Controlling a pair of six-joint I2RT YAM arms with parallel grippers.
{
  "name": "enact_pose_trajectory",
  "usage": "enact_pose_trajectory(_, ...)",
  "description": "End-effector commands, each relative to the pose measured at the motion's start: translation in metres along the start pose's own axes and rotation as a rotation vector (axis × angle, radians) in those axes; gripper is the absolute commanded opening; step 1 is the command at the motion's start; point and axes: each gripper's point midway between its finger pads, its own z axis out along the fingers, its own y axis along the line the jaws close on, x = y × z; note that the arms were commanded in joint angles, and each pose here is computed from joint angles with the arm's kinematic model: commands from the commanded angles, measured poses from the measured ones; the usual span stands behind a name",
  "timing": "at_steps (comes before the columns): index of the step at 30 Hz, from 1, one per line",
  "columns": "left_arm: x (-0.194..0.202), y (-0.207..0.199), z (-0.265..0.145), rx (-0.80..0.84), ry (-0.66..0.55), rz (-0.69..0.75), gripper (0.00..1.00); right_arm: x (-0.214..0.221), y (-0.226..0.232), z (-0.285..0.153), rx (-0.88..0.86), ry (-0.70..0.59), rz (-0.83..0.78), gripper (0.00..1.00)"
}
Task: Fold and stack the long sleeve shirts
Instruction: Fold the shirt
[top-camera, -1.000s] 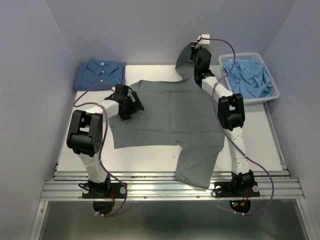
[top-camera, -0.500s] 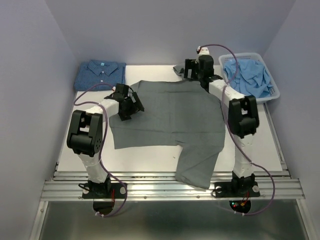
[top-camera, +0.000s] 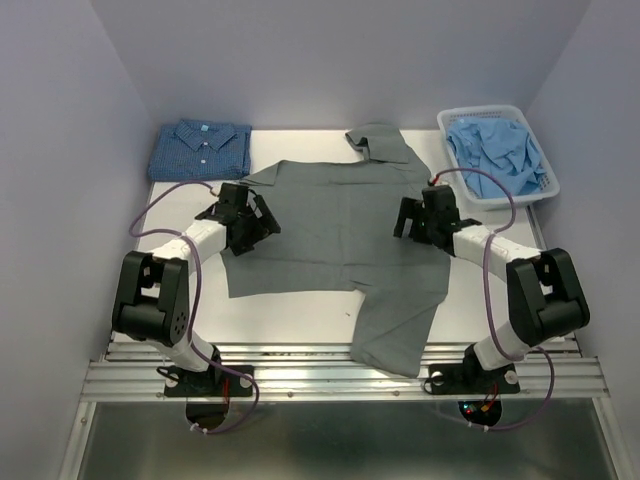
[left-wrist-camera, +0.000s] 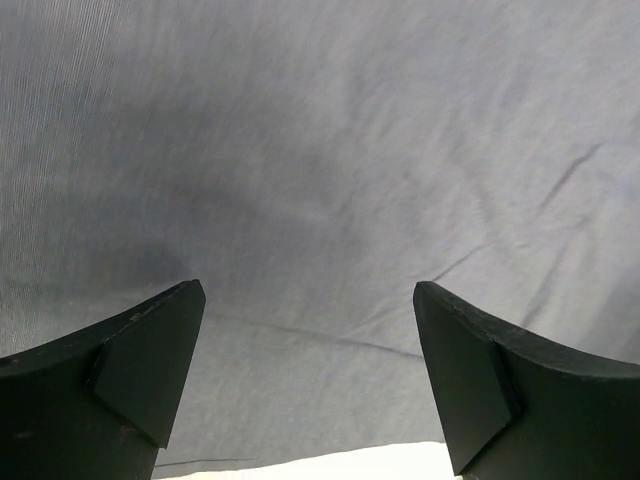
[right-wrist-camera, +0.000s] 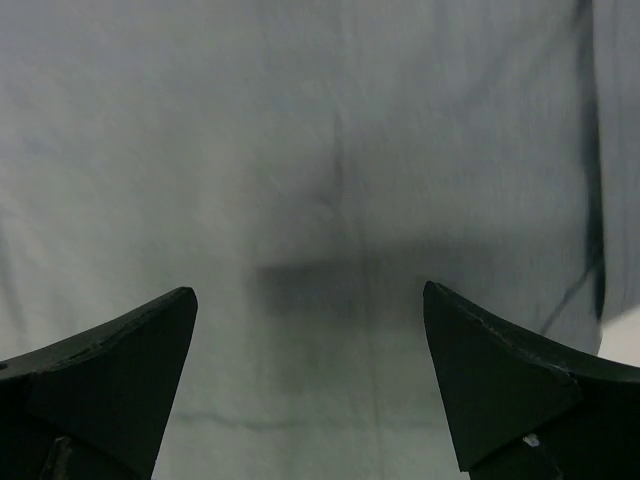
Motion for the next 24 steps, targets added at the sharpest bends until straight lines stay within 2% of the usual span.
enact_pose_trajectory(1, 0.012, 0.014, 0.01, -0.034, 0.019, -0.025, 0.99, 0.032, -0.01, 0.0, 0.04, 0.071, 0.071, 1.0)
enact_pose_trajectory(5, 0.009, 0.007, 0.017, -0.013, 0.029, -0.031, 0.99, 0.034, -0.036, 0.011, 0.196, 0.081, 0.045, 1.0)
enact_pose_trajectory(15, -0.013, 0.002, 0.052, -0.072, 0.047, -0.018, 0.99, 0.024, -0.052, 0.062, 0.273, 0.131, 0.006, 1.0)
enact_pose_trajectory(20, -0.035, -0.011, 0.043, -0.062, 0.001, -0.007, 0.99, 0.003, -0.055, 0.072, 0.316, 0.116, -0.058, 1.0)
enact_pose_trajectory(24, -0.044, -0.012, 0.018, -0.068, -0.052, -0.007, 0.99, -0.019, -0.042, 0.051, 0.262, 0.08, -0.074, 1.0)
